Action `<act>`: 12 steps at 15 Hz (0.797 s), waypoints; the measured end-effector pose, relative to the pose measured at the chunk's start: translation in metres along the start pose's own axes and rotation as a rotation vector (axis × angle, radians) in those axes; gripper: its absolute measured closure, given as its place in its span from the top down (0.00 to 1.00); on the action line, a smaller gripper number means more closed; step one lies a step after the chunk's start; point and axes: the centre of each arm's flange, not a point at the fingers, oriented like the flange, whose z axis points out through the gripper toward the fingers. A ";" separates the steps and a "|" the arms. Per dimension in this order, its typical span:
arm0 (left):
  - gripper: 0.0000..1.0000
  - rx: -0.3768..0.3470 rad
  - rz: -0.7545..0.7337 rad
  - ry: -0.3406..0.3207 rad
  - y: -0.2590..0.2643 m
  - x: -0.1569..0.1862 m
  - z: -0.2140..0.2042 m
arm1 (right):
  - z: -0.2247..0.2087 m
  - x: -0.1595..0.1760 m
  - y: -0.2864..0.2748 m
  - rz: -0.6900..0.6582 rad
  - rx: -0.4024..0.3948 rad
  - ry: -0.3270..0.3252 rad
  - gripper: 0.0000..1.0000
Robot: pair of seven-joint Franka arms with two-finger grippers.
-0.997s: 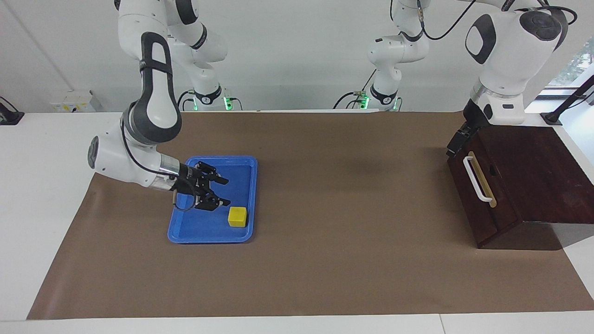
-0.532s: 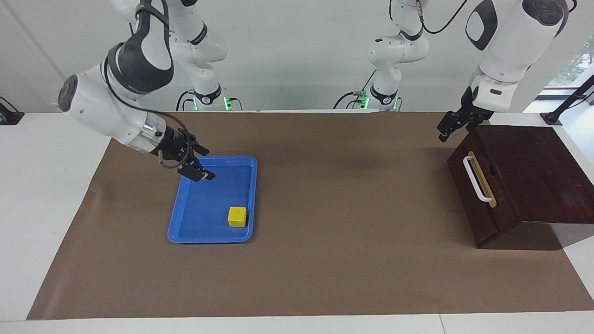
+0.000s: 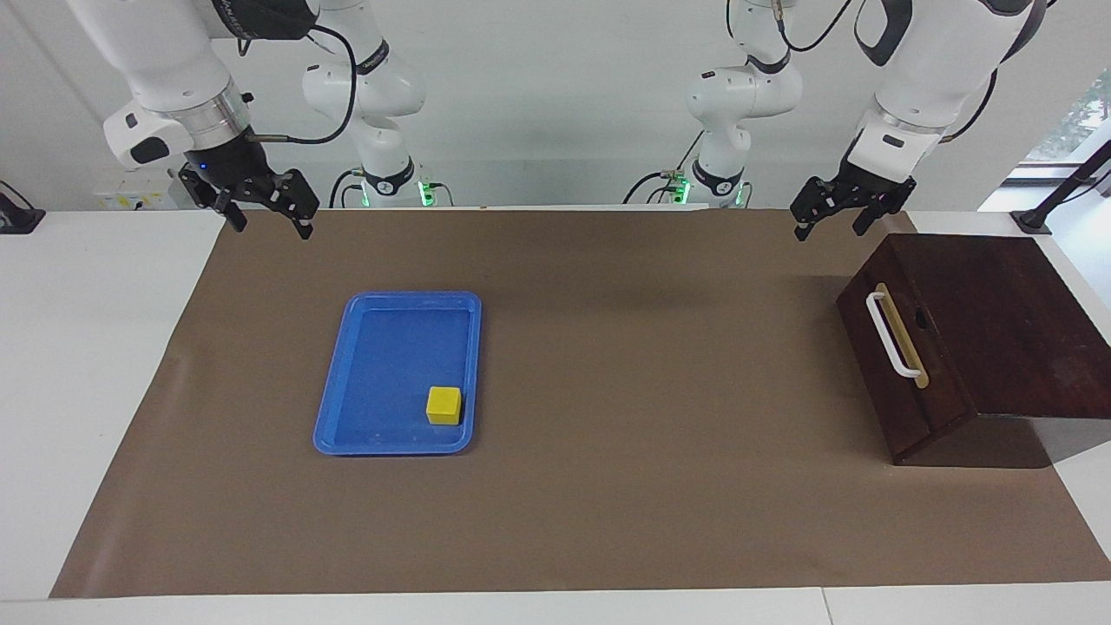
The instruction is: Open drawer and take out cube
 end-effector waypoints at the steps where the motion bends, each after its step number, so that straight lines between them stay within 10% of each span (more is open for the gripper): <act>1: 1.00 -0.001 -0.002 0.002 -0.001 0.000 -0.001 | 0.001 0.000 0.004 -0.021 -0.002 -0.002 1.00; 12: 1.00 -0.007 0.125 -0.025 -0.001 0.016 0.004 | 0.047 -0.001 0.038 -0.113 0.003 -0.106 1.00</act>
